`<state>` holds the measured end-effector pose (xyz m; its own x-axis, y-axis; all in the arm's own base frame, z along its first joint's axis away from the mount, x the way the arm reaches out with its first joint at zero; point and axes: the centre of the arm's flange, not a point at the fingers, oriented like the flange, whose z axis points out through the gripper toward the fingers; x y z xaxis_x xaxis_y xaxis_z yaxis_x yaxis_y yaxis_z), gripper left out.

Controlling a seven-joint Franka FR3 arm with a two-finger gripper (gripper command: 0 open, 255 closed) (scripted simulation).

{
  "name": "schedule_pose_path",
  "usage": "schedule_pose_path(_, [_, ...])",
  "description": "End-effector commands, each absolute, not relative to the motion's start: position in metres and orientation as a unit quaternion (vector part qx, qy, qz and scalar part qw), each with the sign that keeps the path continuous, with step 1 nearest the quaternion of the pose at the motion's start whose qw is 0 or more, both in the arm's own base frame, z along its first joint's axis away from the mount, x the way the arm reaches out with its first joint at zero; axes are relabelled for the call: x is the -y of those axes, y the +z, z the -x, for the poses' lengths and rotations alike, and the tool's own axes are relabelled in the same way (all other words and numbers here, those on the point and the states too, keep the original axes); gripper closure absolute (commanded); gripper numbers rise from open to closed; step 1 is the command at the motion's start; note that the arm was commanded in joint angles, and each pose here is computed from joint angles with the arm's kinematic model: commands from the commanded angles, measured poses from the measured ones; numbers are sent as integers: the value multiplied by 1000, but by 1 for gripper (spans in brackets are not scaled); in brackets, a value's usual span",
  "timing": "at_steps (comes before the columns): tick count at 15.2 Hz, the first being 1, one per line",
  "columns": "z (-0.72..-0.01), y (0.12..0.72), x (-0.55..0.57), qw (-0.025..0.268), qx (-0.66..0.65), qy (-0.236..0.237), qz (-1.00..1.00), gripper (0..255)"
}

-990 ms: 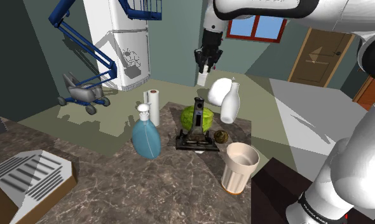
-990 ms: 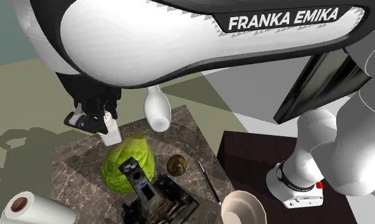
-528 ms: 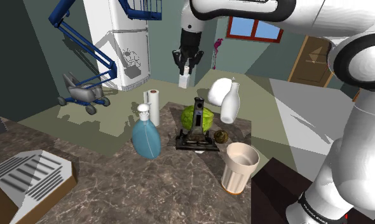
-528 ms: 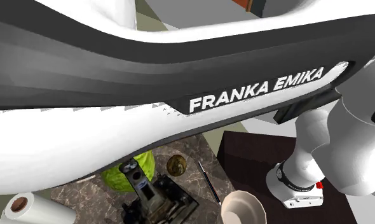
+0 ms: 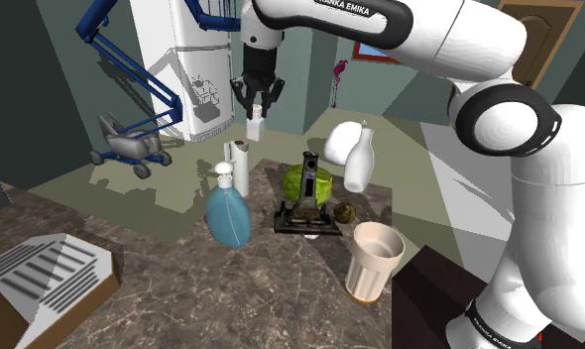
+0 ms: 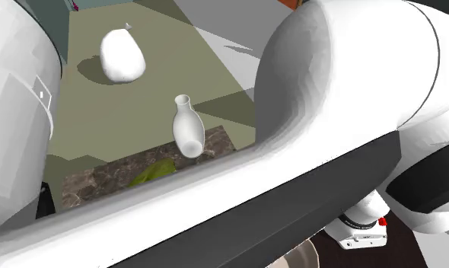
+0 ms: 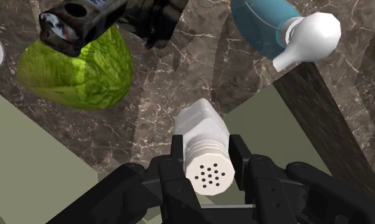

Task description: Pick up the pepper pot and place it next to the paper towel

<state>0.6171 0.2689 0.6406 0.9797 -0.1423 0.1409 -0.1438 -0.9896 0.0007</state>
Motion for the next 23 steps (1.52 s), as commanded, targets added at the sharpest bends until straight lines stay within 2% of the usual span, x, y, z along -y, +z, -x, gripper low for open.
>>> schedule_pose_path(1, [-619,633,-275,5,73,71,-995,255])
schedule_pose_path(23, [-619,517,-275,5,73,71,-995,255])
